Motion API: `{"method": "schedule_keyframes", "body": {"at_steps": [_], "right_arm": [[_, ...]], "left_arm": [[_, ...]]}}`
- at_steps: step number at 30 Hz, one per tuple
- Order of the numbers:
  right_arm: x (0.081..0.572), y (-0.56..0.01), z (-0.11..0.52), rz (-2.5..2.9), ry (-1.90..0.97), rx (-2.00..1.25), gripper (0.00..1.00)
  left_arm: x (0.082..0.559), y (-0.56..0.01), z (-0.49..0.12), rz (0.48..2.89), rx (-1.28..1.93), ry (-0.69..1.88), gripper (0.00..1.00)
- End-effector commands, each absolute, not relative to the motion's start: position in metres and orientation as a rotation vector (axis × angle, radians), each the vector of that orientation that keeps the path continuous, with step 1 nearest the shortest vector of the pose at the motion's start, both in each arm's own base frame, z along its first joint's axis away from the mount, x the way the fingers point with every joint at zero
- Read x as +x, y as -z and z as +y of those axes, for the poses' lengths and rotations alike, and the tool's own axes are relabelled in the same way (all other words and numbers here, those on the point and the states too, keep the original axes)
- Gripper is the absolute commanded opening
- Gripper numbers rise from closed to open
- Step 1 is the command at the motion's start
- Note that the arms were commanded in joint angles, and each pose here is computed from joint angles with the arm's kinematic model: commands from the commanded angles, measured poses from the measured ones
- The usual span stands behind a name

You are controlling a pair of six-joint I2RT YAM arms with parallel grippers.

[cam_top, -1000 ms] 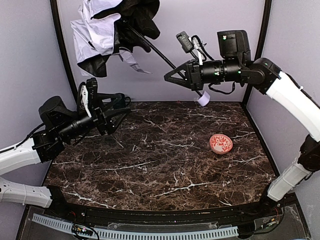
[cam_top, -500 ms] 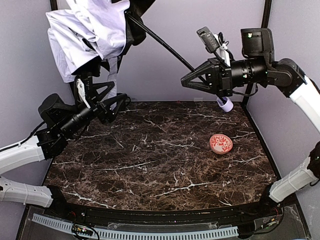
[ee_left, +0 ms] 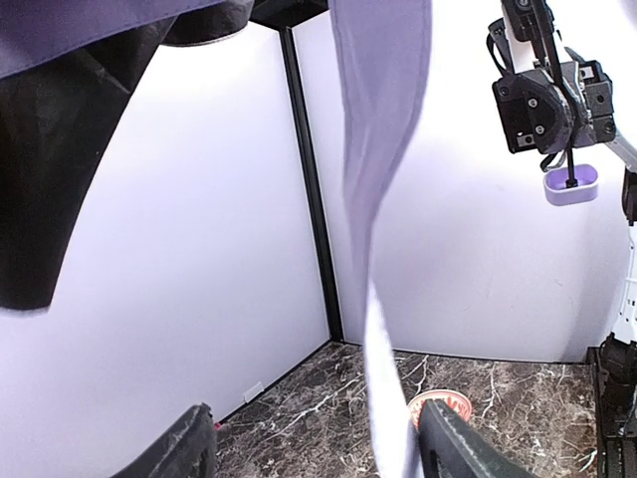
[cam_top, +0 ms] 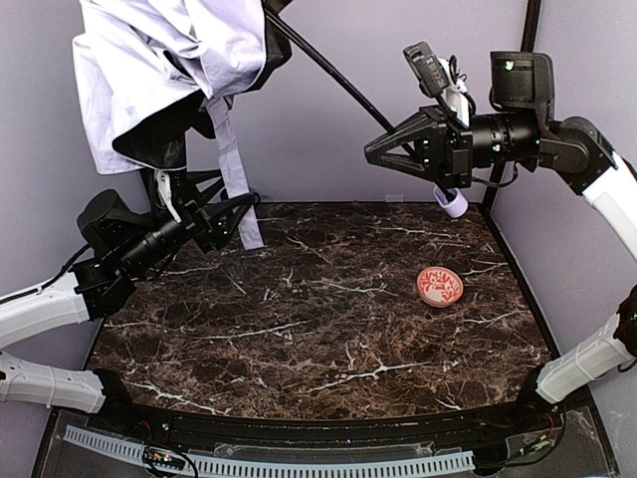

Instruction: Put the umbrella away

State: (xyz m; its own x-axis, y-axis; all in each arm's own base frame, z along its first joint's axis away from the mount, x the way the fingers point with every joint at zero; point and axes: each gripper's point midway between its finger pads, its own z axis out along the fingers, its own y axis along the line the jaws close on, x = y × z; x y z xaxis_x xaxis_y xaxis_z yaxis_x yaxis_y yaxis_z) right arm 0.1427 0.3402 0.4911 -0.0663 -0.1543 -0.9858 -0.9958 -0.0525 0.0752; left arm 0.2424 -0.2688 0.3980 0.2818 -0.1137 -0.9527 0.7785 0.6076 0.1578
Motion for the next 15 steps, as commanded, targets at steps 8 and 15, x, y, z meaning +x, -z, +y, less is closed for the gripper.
{"method": "schedule_keyframes", "body": {"at_steps": [8, 15], "right_arm": [[0.140, -0.530, 0.328, 1.183, -1.178, -1.294, 0.00], [0.150, -0.536, 0.317, 1.231, -1.101, -1.236, 0.00]], "left_arm": [[0.230, -0.392, -0.257, 1.124, 0.726, 0.651, 0.00], [0.214, -0.363, -0.251, 1.156, 0.901, 0.650, 0.00]]}}
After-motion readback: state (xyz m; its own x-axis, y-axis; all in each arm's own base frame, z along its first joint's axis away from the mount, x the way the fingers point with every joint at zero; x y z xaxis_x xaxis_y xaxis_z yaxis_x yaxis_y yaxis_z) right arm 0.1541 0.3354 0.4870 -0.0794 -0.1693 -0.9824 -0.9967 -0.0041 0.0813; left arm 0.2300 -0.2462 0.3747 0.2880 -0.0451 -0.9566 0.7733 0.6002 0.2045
